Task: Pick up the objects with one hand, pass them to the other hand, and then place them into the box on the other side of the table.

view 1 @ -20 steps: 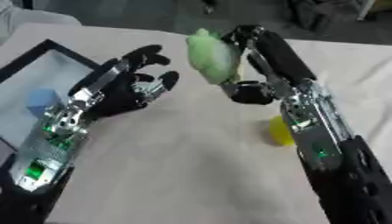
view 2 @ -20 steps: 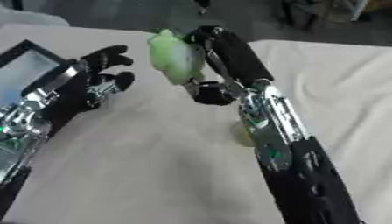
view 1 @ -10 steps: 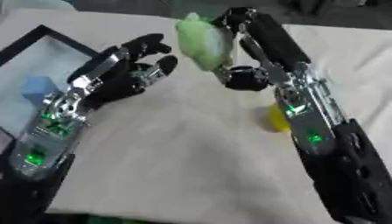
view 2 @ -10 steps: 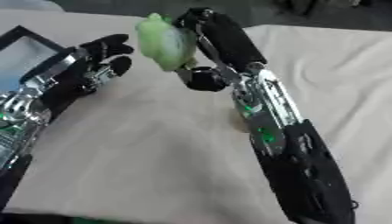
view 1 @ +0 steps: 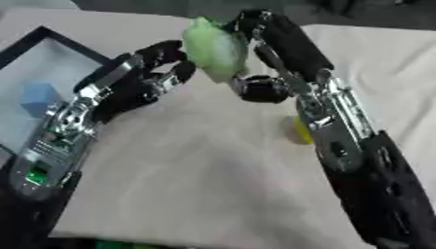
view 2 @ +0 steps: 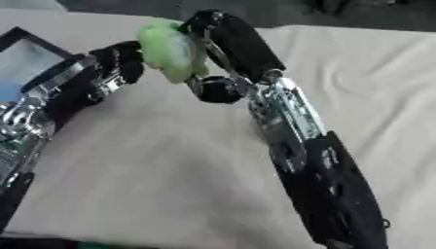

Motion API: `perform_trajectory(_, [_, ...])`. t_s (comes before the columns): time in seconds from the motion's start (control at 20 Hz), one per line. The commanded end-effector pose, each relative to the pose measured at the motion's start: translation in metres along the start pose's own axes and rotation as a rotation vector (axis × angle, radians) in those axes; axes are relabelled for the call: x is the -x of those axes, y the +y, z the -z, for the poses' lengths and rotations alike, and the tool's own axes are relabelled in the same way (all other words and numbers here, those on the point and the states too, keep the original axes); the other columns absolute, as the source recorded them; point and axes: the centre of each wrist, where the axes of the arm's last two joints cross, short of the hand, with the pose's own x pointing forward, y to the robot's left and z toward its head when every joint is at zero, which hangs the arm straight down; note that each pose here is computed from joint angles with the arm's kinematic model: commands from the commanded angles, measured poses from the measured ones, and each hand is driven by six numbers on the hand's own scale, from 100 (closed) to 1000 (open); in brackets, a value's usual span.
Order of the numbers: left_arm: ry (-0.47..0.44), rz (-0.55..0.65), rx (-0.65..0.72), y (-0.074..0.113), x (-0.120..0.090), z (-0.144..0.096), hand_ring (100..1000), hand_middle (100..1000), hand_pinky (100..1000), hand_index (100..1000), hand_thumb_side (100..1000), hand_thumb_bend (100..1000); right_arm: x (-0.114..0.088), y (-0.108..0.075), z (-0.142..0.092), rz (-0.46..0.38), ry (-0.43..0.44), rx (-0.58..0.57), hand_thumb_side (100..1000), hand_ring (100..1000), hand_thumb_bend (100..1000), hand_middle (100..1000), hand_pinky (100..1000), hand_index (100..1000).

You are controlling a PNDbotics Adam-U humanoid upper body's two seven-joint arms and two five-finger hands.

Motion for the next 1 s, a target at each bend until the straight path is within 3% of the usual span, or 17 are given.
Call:
perform_trajectory(0.05, [-0.035,0.007,0.012,0.003,-0.008,0.000,1000,1000,896,827,665,386,-0.005,-0.005,0.006,-0.027,-0.029,0.021,100,575,100,447,786,584])
perform_trajectory(0.45, [-0.046,-0.008,0.040,0.003,-0.008,0.001,1000,1000,896,829,686,373,-0.009,-0.001,0.008,-0.041,-0.049,0.021,100,571,100,445,786,582])
perform_trajectory(1.0, [0.036,-0.024,0.043,-0.001,-0.001,0.004,1000,1000,882,825,725,371,-0.019,0.002,0.011,-0.026,-0.084,0.026,100,557,100,434,778,574])
